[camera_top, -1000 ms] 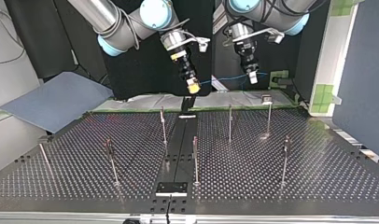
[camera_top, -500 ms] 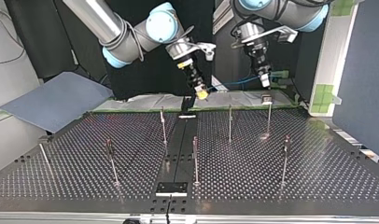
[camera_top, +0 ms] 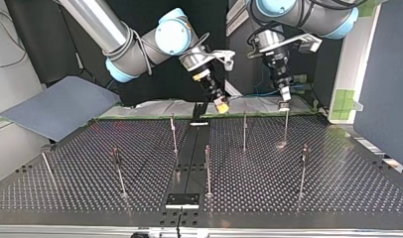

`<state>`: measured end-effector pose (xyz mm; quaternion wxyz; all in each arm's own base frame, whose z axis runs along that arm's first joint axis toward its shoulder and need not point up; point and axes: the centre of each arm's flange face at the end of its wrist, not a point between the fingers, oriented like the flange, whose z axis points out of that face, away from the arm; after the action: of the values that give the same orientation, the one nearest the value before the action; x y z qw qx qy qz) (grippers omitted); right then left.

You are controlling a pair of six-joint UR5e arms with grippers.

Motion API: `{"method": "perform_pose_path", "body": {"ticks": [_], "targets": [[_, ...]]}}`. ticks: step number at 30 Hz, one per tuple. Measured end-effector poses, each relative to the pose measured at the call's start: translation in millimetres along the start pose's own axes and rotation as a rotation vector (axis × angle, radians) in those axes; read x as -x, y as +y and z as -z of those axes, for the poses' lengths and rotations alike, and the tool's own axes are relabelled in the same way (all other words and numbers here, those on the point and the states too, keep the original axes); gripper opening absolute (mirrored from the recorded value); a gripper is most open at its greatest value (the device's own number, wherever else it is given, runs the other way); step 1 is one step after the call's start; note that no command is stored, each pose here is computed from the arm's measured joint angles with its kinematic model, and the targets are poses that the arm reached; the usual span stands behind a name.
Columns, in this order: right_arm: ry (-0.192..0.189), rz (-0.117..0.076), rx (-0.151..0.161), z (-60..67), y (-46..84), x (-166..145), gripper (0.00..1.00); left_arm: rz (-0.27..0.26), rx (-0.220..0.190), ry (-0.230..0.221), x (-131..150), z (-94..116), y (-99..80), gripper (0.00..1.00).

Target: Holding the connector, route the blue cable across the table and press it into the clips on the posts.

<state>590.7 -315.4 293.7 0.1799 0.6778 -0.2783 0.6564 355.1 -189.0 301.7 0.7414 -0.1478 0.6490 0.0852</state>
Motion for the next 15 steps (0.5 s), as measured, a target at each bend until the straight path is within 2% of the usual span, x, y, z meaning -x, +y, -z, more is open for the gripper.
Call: {"method": "perform_pose_path", "body": {"ticks": [3, 8, 15], "targets": [[-0.013, -0.007, -0.005, -5.0, 0.9, -2, 0.0, 0.012, 0.009, -0.013, 12, -7, -1.0, 0.0], [-0.045, -0.007, -0.012, -14.8, 1.3, 4, 0.0, 0.016, 0.018, -0.02, 25, -17, -1.9, 0.0], [-0.06, -0.009, -0.033, -22.2, -3.4, -9, 0.0, 0.009, 0.0, -0.013, 33, -26, -2.8, 0.0]]}}
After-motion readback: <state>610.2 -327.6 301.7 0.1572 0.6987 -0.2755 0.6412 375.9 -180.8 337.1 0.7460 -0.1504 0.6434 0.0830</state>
